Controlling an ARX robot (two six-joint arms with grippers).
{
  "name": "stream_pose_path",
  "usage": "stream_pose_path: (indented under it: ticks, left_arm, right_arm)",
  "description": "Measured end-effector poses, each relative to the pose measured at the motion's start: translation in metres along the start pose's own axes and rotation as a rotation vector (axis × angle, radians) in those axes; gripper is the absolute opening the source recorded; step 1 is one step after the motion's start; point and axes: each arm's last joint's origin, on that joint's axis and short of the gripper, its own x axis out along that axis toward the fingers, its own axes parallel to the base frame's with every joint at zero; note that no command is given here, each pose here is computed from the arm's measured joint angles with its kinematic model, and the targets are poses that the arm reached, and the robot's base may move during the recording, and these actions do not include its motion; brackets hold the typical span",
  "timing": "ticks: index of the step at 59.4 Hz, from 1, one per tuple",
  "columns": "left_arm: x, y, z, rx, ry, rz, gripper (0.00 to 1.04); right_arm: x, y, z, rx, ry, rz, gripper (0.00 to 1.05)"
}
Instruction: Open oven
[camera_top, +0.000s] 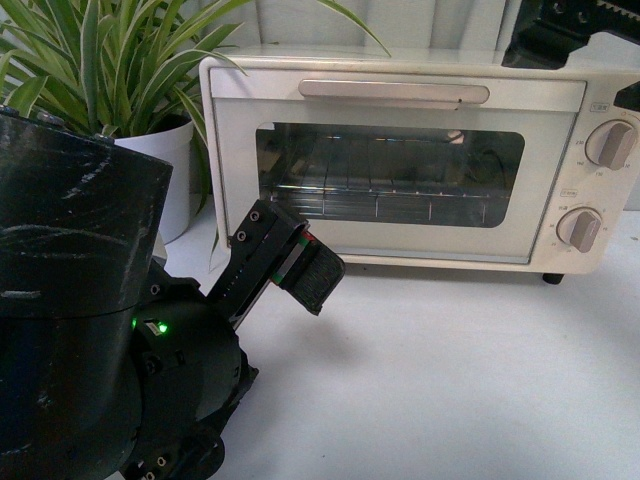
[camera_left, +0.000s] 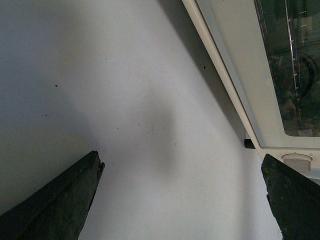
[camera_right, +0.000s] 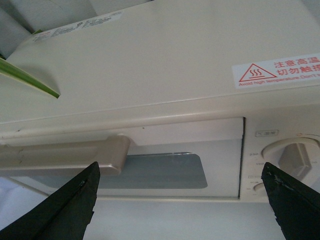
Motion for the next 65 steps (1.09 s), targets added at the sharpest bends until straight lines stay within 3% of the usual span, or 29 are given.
stream_pose_path:
  ticks: [30,65]
  left_arm:
    - [-0.001,0.0,0.001,-0.005,0.001,0.001,0.98]
    - [0.0,0.0,0.003,-0.015,0.0,0.001,0.98]
  right_arm:
    - [0.03,0.02,0.004,0.016,0.051,-0.062,0.95]
    - [0.036,0.024,0.001,0.006,0.124,-0.059,0.95]
